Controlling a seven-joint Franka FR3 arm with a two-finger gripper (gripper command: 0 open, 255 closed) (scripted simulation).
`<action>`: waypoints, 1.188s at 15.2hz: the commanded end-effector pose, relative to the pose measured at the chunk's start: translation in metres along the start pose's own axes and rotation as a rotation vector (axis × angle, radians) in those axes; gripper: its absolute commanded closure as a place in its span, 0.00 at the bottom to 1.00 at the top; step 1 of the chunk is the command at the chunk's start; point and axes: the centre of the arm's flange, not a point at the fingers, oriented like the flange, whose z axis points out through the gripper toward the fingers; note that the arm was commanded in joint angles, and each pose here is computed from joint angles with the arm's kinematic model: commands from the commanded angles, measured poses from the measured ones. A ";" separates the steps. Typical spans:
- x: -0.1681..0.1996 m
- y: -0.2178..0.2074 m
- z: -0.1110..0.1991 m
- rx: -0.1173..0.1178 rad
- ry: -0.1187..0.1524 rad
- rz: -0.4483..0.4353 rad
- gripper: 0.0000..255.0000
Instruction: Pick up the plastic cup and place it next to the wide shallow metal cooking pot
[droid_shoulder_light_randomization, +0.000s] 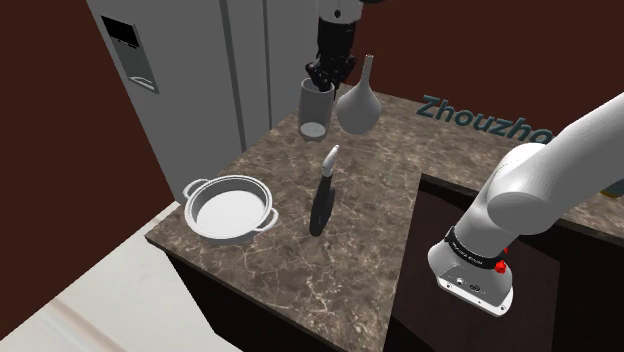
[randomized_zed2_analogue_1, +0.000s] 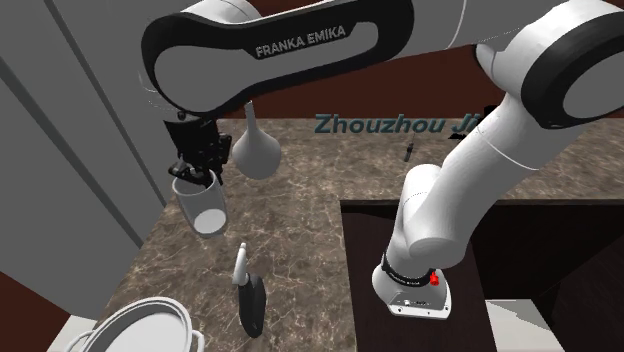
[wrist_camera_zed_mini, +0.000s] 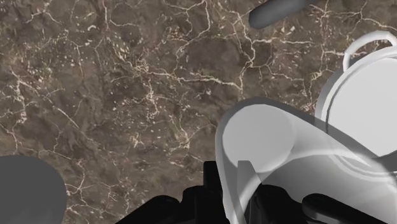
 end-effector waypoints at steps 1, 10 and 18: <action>0.000 -0.001 0.010 0.000 0.001 0.000 1.00; -0.003 -0.003 0.057 0.000 0.001 0.000 1.00; -0.005 -0.005 0.099 0.000 0.001 0.000 1.00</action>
